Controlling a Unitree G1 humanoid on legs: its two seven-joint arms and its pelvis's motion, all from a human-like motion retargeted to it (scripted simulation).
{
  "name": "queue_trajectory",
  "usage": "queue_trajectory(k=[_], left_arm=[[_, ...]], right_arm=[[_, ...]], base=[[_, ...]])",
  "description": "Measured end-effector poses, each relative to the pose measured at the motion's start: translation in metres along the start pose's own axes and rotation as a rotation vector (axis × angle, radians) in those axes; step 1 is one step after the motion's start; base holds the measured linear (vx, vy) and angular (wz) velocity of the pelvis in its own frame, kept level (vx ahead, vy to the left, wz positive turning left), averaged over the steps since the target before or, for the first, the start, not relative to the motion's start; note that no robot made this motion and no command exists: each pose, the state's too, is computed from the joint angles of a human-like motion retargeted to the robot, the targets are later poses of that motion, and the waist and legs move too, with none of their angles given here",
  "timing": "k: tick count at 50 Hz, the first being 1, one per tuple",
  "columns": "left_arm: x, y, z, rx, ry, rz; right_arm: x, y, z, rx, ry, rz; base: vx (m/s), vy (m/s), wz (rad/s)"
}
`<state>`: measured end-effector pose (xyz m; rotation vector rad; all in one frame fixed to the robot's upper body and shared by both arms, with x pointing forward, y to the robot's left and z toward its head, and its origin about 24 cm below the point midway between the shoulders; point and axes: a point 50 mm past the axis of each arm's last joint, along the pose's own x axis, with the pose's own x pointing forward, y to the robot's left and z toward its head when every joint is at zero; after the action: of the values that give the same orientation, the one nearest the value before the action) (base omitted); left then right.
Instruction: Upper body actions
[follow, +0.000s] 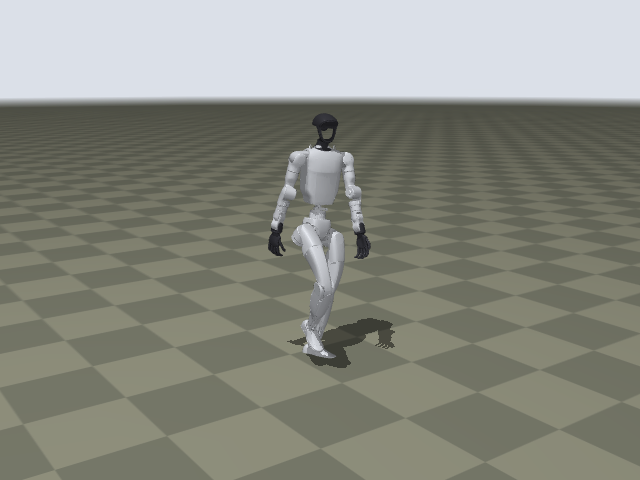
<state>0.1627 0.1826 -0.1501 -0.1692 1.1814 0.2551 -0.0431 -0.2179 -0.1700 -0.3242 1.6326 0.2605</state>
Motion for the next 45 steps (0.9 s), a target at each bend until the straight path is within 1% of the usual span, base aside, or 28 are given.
queue_trajectory(k=[2,5,8,11,15,18,25,30,38,45], left_arm=[[-0.001,-0.009,0.032,-0.004,-0.113,-0.012],[-0.005,-0.015,0.063,0.043,-0.222,-0.011],[-0.008,-0.016,0.077,0.079,-0.268,-0.002],[-0.007,-0.014,0.076,0.085,-0.27,0.0],[-0.004,-0.004,0.057,0.117,-0.22,0.014],[-0.001,0.003,0.03,0.158,-0.132,0.02],[-0.003,0.009,-0.051,0.187,0.123,-0.023],[-0.011,0.018,-0.091,0.164,0.236,-0.039],[-0.016,0.026,-0.112,0.139,0.309,-0.032],[-0.015,0.022,-0.109,0.074,0.309,-0.069]], right_arm=[[-0.002,-0.002,-0.02,0.033,0.05,-0.029],[-0.006,-0.002,-0.043,0.077,0.117,-0.057],[-0.008,-0.003,-0.052,0.116,0.145,-0.075],[-0.007,-0.004,-0.046,0.145,0.125,-0.079],[-0.003,-0.001,-0.026,0.171,0.055,-0.048],[0.0,0.004,-0.009,0.156,0.002,-0.018],[0.003,0.012,0.025,0.033,-0.116,0.023],[0.003,0.009,0.05,-0.054,-0.171,0.047],[0.003,0.01,0.057,-0.1,-0.174,0.046],[0.003,0.006,0.039,-0.074,-0.111,0.022]], base=[[0.04,0.0,0.2],[0.02,0.0,0.06],[0.0,0.0,0.0],[0.0,0.0,-0.12],[0.02,-0.01,-0.19],[0.05,-0.03,-0.3],[0.07,-0.06,-0.24],[0.04,-0.09,-0.18],[-0.02,-0.14,-0.29],[-0.08,-0.16,0.11]])
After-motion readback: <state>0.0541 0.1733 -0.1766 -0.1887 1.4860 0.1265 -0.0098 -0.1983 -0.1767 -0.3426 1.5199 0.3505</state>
